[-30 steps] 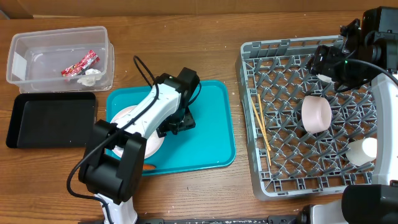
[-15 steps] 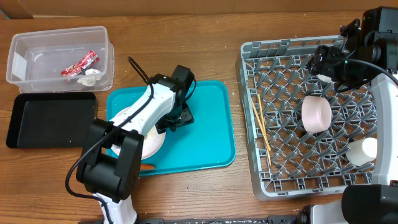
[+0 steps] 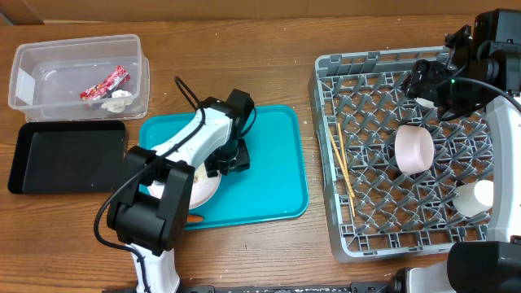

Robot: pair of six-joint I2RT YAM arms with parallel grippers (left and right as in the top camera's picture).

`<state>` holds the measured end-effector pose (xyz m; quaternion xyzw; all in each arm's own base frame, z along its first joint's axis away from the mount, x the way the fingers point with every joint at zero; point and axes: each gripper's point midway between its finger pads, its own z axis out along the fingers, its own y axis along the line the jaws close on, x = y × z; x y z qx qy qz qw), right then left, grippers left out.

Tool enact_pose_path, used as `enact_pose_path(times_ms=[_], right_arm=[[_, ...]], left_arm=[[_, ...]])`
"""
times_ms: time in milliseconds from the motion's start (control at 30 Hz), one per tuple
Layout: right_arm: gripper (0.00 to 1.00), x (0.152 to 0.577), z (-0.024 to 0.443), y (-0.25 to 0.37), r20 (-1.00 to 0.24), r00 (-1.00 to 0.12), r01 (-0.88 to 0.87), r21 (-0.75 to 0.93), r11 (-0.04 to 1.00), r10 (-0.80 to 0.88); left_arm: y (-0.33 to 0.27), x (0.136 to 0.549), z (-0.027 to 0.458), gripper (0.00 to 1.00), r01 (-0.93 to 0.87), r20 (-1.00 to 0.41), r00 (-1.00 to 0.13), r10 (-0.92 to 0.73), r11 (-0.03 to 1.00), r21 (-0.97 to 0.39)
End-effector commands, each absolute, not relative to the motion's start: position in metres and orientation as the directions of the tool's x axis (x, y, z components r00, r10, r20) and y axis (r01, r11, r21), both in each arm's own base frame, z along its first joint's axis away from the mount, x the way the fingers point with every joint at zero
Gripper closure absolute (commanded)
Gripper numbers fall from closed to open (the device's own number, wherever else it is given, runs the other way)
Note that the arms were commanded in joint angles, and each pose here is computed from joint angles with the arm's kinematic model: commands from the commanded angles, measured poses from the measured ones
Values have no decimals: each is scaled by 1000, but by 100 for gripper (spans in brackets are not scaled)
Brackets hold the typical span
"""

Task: Sort waste into correct bins and load items into the dishwasher
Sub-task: 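Grasp the rim of the white plate with the left gripper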

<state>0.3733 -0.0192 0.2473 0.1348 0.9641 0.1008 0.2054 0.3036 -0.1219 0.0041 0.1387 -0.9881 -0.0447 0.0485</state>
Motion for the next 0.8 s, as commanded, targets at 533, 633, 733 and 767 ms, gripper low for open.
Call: enact_pose_path(times_ms=[533, 633, 733, 767], right_arm=[[20, 374, 250, -17, -375, -879, 208, 254, 945, 294], [20, 373, 250, -17, -374, -879, 208, 254, 945, 295], [20, 373, 250, -17, -374, -879, 208, 254, 945, 295], [20, 373, 250, -17, -374, -879, 208, 254, 945, 295]], left_arm=[[-89, 297, -15, 56, -287, 116, -942, -316, 935, 210], [-91, 302, -16, 57, -292, 100, -944, -315, 937, 193], [-94, 309, -18, 55, -299, 76, -946, -315, 939, 173], [-96, 311, -18, 54, -300, 72, -946, -315, 940, 162]])
